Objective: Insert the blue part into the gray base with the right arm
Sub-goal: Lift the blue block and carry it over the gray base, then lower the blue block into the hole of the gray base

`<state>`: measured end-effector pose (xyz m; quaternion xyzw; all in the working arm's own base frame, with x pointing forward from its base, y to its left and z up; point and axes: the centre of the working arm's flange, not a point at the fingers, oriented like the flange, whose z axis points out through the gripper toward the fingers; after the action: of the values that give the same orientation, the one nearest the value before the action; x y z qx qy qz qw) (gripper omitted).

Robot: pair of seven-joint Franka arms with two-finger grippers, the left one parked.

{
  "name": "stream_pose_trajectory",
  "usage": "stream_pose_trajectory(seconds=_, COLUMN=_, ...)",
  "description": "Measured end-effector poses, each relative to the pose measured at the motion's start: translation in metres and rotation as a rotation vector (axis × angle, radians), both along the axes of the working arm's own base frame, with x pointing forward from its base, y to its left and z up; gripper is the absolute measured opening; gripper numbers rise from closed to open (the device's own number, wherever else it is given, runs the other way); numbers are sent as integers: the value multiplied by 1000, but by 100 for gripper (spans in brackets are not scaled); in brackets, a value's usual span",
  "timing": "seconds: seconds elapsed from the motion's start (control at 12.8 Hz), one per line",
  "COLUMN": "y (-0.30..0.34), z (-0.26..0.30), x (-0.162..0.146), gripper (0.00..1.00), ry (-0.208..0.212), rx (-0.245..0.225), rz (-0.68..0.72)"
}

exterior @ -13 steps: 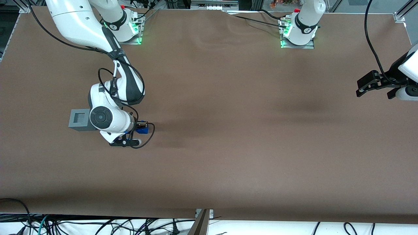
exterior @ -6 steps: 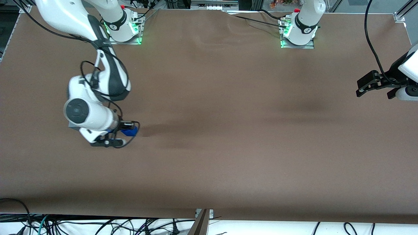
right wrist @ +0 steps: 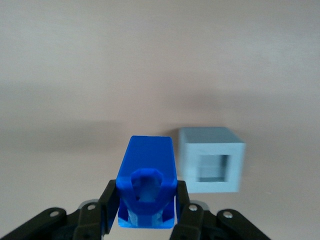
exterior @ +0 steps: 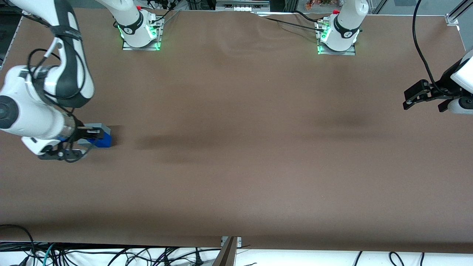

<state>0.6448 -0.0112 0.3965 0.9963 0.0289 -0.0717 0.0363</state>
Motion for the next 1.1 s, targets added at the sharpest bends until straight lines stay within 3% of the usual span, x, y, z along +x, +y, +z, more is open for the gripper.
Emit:
stream_pose_trajectory(seconds=0.31, y=-61, z=-13, x=-14, gripper=49, ry=34, rx=-12, rz=22)
stream_pose_trajectory(seconds=1.1, y=-76, z=-56, x=-32, gripper=49, ry=39, rx=-3, rz=86)
